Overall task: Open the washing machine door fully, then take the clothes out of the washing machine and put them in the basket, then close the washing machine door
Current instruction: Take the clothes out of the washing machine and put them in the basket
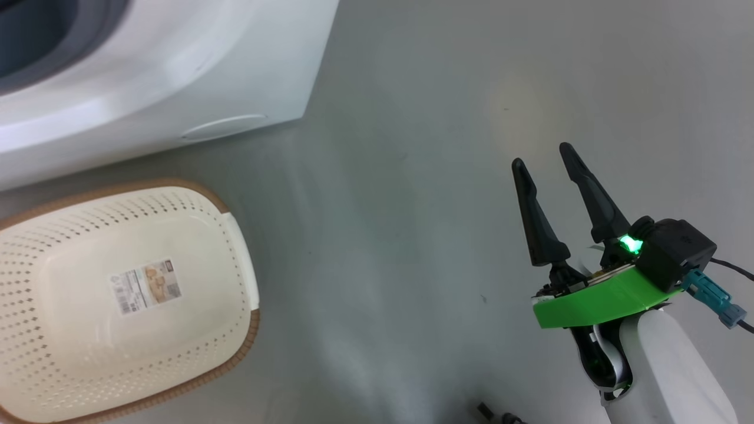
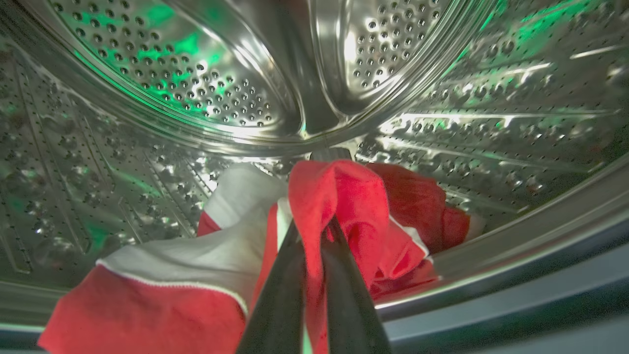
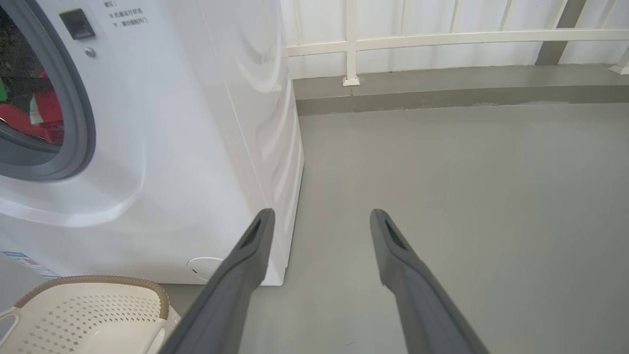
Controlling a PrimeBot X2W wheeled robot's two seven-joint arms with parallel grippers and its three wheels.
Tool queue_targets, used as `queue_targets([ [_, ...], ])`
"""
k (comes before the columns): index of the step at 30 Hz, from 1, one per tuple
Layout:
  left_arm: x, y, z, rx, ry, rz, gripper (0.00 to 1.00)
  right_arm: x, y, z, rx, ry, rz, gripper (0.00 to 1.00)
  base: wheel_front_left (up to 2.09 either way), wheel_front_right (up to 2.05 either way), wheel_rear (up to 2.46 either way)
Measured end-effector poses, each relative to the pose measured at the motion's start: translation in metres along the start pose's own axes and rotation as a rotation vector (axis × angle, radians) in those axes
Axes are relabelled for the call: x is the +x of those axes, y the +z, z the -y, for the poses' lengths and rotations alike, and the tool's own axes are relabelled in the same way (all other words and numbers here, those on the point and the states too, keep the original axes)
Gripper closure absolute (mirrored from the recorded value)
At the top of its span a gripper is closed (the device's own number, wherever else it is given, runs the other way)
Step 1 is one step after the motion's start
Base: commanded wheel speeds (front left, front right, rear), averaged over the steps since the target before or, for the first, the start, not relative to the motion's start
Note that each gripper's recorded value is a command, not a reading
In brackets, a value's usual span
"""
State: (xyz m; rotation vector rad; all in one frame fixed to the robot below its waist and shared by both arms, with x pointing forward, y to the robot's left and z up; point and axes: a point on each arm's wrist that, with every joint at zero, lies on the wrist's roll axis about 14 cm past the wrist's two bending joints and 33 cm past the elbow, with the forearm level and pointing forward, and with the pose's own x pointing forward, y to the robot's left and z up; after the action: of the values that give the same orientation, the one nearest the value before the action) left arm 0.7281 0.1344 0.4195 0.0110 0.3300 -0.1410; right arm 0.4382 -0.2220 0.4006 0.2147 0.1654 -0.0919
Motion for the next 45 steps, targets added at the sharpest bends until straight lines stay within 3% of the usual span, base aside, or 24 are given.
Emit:
queue_targets([
  [19, -0.091, 0.058, 0.016, -0.053, -0.040, 0.307, 1.00, -0.018, 0.024, -0.033, -0.015, 0.093, 0.056, 0.00, 0.00, 0.00, 0.00],
  [37, -0.227, 0.150, 0.021, -0.041, -0.013, 0.690, 1.00, -0.052, 0.041, -0.050, -0.023, 0.136, 0.088, 0.00, 0.00, 0.00, 0.00],
  [45, -0.285, 0.167, 0.026, -0.041, -0.001, 0.805, 1.00, -0.073, 0.045, -0.049, -0.020, 0.133, 0.084, 0.00, 0.00, 0.00, 0.00],
])
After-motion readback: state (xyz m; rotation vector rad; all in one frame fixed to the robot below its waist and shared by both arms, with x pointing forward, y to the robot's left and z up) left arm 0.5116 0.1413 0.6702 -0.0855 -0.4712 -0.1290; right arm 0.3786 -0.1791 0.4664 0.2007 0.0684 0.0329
